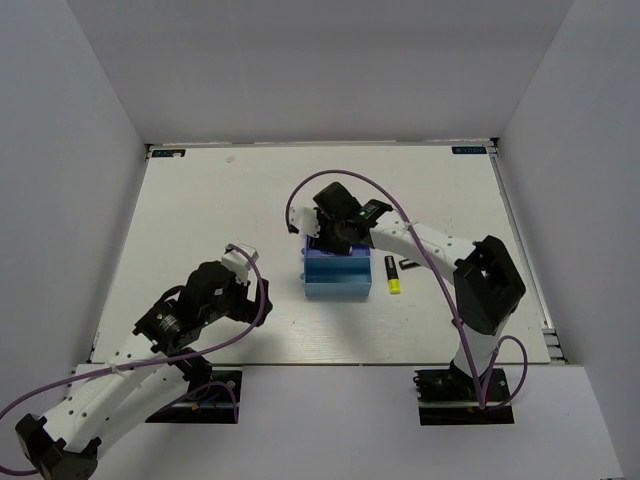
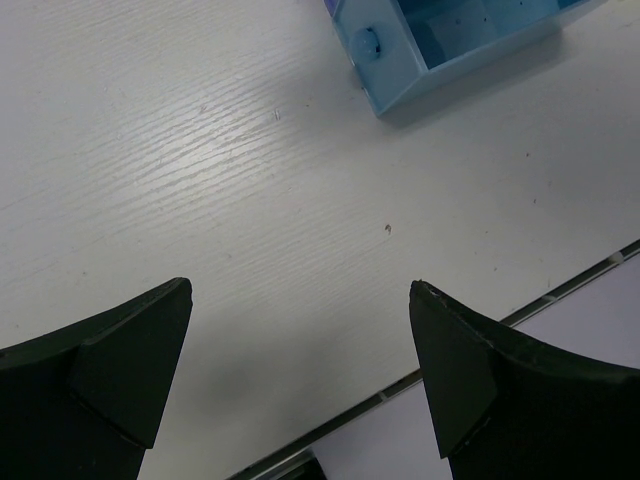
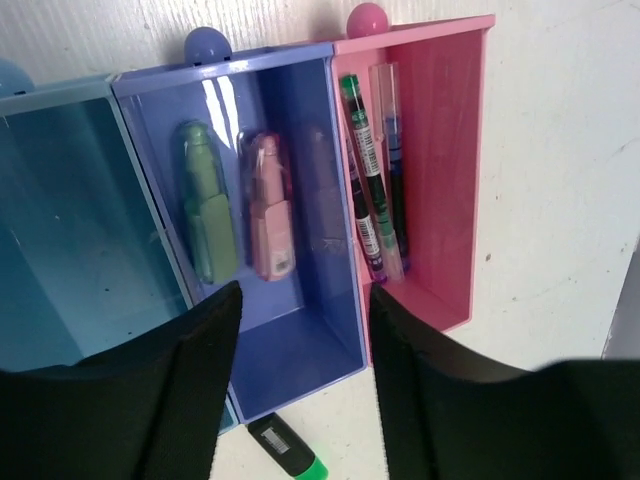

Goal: Sort the stationery into containers
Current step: Place the stationery in the storage box, then pick up the pen from the center of the board.

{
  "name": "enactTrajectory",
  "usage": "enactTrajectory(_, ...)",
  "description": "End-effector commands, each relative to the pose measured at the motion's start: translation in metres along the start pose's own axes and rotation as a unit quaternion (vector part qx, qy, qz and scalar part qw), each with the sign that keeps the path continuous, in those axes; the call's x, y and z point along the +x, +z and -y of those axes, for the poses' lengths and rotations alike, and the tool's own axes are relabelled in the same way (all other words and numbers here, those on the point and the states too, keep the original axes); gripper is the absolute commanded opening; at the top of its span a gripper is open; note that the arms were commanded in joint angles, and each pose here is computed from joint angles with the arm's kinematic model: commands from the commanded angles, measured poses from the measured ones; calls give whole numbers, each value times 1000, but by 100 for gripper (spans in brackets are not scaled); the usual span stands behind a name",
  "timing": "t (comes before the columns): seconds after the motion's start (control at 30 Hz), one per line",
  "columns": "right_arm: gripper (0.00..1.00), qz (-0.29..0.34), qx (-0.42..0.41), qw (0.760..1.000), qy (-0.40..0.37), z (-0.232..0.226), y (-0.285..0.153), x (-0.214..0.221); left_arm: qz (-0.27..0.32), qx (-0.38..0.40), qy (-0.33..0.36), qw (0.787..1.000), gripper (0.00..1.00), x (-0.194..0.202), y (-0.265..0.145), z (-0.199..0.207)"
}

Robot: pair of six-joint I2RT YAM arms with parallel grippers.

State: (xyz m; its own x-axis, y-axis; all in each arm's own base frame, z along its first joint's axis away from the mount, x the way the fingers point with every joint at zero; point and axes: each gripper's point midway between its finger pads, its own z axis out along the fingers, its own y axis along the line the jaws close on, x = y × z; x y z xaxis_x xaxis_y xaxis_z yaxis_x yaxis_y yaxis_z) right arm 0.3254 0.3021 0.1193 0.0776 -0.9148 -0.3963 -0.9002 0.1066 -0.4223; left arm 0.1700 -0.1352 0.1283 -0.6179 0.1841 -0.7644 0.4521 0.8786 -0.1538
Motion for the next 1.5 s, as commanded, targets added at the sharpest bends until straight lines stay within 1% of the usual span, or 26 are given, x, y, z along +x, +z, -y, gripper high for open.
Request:
enactTrajectory(0.0,58,12,8,1000,12,11,-7,-7,7,13,-7,1000,100,-3,1,5)
enactTrajectory(0.13,60,17,21,999,23,18,-15,-8,6,21,-4,1000,99,-6,0,8)
enactTrajectory(0.17,60,17,31,999,38,21,-22,-8,5,23,-2,1000,96,-6,0,9)
enactTrajectory(0.2,55,15,42,998,48,27,-25,-6,5,25,-2,1000,94,-7,2,9)
enactTrajectory(0.23,46,33,68,994,76,37,-41,-12,8,26,1,1000,87,-11,0,10)
enactTrajectory(0.27,29,17,90,992,93,42,-45,1,7,35,3,999,81,-12,0,14)
enactTrajectory(0.3,0,28,114,987,109,50,-50,1,0,50,4,999,74,-12,0,19)
enactTrajectory(0.33,0,51,143,972,179,60,-57,1,6,49,8,999,65,-19,-2,20)
enactTrajectory(0.37,0,54,169,963,203,62,-76,16,0,50,10,999,50,-19,-1,21)
enactTrajectory(0.43,0,61,174,946,265,63,-93,32,-2,63,16,998,36,-25,-3,26)
enactTrajectory(0.47,0,48,156,944,285,54,-99,39,-9,64,18,998,24,-25,-1,27)
enactTrajectory(0.5,0,39,154,940,301,52,-104,47,-12,70,21,997,19,-26,-2,29)
enactTrajectory(0.53,0,4,133,939,317,38,-105,67,-12,73,23,997,18,-29,-3,31)
enactTrajectory(0.6,34,-9,117,936,332,21,-110,90,-14,79,26,996,20,-31,-3,33)
enactTrajectory(0.63,44,-15,120,935,334,19,-113,101,-19,85,27,996,24,-30,-3,35)
enactTrajectory(0.67,50,8,131,942,309,22,-132,106,-16,89,30,995,31,-35,-5,38)
enactTrajectory(0.7,56,-12,116,945,307,7,-126,128,-24,87,36,995,44,-33,-7,36)
enactTrajectory(0.73,63,-20,91,961,262,-1,-131,140,-25,92,40,995,49,-37,-9,39)
enactTrajectory(0.77,66,-3,89,964,250,-10,-144,149,-32,92,44,994,61,-35,-10,38)
enactTrajectory(0.83,73,2,57,980,188,-25,-149,159,-38,91,54,994,69,-33,-11,37)
enactTrajectory(0.9,73,-14,43,986,160,-37,-157,182,-38,98,57,993,73,-29,-11,38)
enactTrajectory(1.13,73,-44,23,980,192,-47,-153,219,-42,115,54,991,74,-16,-12,41)
enactTrajectory(1.3,70,-70,24,988,134,-47,-147,245,-48,104,68,991,74,-3,-14,33)
enactTrajectory(1.37,70,-48,37,991,117,-33,-145,240,-38,96,72,992,76,0,-12,29)
enactTrajectory(1.43,70,-30,28,988,152,-16,-136,237,-41,93,76,992,77,6,-9,26)
enactTrajectory(1.47,72,17,23,987,160,-3,-138,219,-35,90,76,992,77,4,-9,25)
